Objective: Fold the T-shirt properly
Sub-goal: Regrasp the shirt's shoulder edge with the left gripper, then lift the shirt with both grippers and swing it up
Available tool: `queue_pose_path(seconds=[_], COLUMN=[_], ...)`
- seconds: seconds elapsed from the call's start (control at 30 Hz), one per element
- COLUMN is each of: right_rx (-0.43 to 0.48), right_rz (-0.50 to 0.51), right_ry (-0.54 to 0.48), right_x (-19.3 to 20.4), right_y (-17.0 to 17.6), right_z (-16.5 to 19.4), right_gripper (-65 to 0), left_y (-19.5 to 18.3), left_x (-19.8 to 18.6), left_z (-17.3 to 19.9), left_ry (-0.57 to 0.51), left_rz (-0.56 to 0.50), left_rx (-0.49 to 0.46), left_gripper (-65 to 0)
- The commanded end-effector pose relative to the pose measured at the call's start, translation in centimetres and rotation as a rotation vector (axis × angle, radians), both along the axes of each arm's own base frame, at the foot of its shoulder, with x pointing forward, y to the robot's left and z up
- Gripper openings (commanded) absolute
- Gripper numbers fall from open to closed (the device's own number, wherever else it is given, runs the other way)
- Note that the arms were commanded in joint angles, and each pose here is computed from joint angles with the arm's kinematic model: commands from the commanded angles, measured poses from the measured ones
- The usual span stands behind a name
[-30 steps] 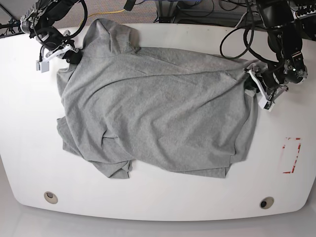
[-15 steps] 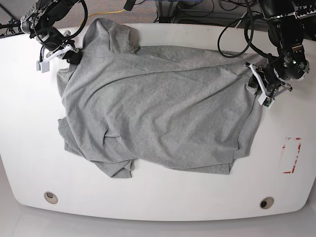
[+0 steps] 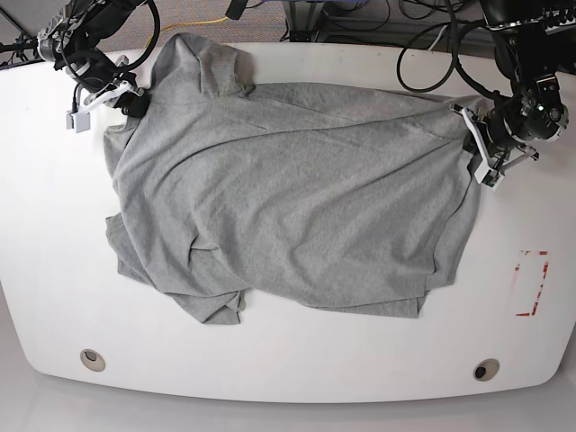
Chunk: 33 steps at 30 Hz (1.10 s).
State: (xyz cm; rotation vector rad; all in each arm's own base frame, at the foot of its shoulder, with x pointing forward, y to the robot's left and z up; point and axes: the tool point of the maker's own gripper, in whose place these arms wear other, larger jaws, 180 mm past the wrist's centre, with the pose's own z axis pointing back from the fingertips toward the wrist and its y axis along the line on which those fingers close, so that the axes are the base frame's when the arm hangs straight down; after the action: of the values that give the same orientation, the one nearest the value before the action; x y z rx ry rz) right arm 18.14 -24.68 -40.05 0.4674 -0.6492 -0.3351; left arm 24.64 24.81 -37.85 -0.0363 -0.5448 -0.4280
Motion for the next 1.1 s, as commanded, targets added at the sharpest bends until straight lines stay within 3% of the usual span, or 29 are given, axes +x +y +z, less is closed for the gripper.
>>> queue_pose_path(seconds=[0.0, 0.4, 0.67, 0.77, 1.07], right_rx=[-0.016, -0.016, -0.038, -0.048, -0.128], right_rz=[-0.002, -0.002, -0.002, 0.000, 0.017], right_ry=[-0.038, -0.038, -0.033, -0.021, -0.015], right_x=[0.6, 0.6, 0.4, -0.3, -0.6], right_y=[-0.6, -0.6, -1.4, -1.7, -4.2], right_z=[0.9, 0.9, 1.1, 1.1, 2.3], right_gripper=[-65.0, -65.0, -65.0, -65.0, -65.0], left_y=[1.0, 0.7, -0.2, -1.4, 0.2], left_x=[0.6, 0.4, 1.7, 2.0, 3.2], left_z=[1.6, 0.7, 4.5, 6.0, 10.9], left_ry=[-0.053, -0.036, -0.158, -0.212, -0.336], left_rz=[0.012, 0.033, 0.006, -0.007, 0.058], left_rx=[0.023, -0.015, 0.020, -0.016, -0.114], left_gripper=[-64.6, -65.0, -65.0, -65.0, -65.0])
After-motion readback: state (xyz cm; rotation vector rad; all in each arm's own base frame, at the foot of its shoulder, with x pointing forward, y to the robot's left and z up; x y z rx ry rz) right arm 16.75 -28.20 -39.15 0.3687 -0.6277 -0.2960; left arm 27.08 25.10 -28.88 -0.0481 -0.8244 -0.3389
